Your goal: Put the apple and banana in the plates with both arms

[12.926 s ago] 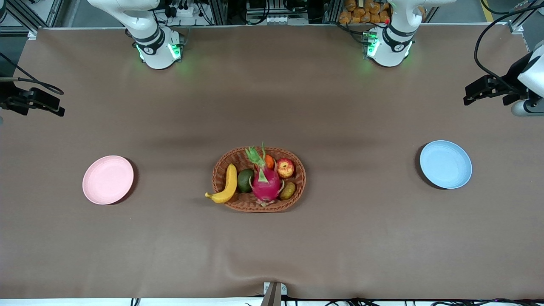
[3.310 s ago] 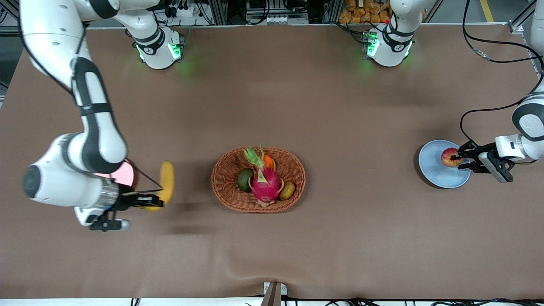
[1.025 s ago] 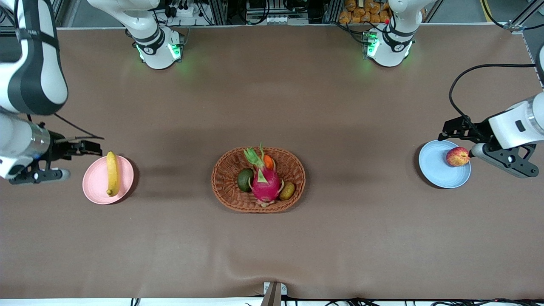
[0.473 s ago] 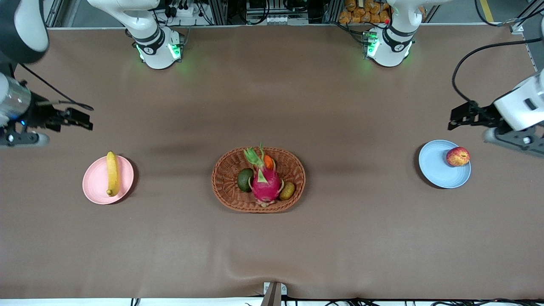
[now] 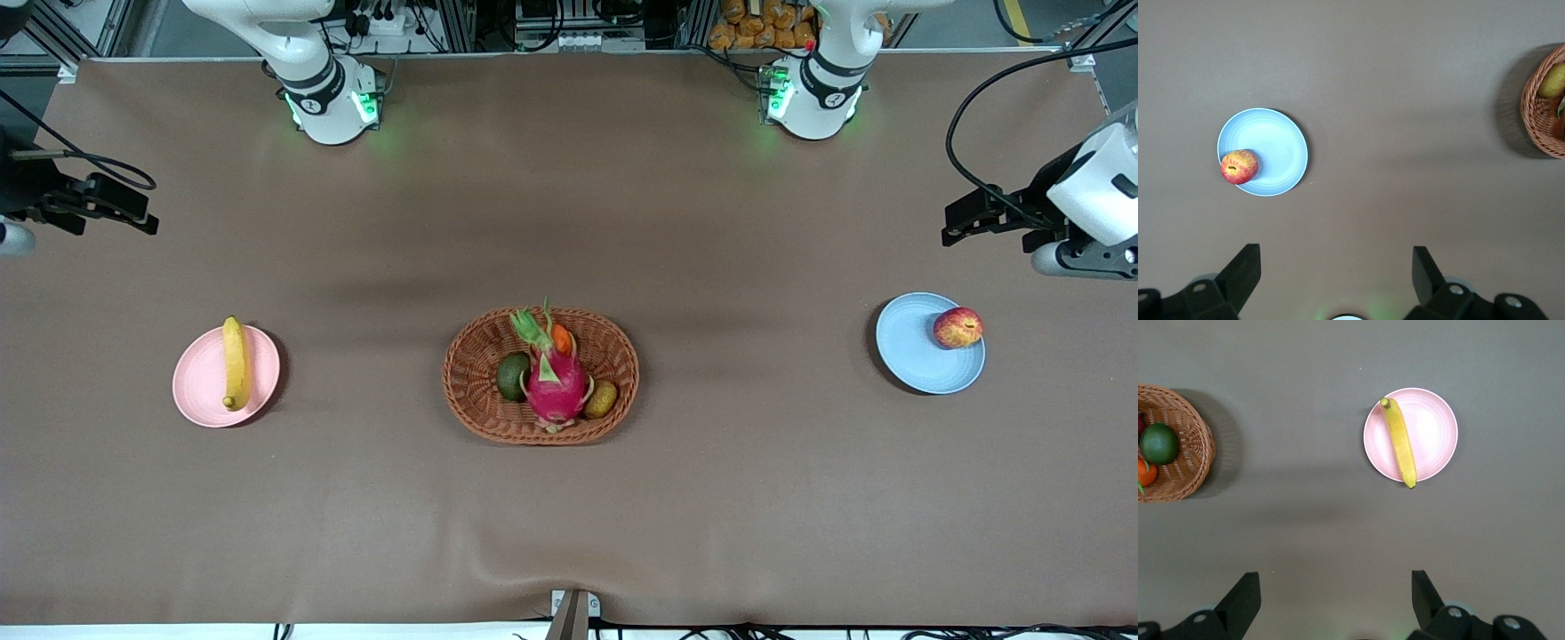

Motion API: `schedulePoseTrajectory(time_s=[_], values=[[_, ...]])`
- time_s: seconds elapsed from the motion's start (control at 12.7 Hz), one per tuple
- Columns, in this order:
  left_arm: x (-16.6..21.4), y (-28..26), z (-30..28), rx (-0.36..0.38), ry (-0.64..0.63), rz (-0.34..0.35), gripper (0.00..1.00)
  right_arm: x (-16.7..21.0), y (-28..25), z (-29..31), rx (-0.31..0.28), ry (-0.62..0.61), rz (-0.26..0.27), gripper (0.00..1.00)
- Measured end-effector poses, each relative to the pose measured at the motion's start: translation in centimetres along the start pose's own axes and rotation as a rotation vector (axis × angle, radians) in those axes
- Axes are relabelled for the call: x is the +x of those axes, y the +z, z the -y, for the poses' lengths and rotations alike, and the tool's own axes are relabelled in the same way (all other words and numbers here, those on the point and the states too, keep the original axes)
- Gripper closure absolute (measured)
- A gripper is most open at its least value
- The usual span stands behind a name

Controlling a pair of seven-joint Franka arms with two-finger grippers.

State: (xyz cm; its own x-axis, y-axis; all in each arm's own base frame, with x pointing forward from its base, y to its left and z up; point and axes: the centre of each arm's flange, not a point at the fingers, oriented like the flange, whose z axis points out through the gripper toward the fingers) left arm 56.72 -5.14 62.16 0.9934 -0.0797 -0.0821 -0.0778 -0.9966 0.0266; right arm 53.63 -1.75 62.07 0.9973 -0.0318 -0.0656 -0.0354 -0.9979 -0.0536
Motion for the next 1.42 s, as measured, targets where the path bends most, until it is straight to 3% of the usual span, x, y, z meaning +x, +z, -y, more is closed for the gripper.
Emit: schedulePoseTrajectory(time_s=[0.32,0.79,1.42], values=[[-1.6,-0.8,0.3,0.002,-0.01,0.0,0.0,0.0,-1.4,0.6,-0.001,-0.012,-0.031,0.0],[-6.4,-1.6,0.2,0.01,-0.027,-0.006,0.0,0.1,-1.4,0.5,-0.001,-0.01,-0.023,0.0],[-4.7,-0.5,1.7,0.004,-0.083,-0.032,0.0,0.0,-1.2,0.5,-0.001,-0.01,-0.01,0.0]])
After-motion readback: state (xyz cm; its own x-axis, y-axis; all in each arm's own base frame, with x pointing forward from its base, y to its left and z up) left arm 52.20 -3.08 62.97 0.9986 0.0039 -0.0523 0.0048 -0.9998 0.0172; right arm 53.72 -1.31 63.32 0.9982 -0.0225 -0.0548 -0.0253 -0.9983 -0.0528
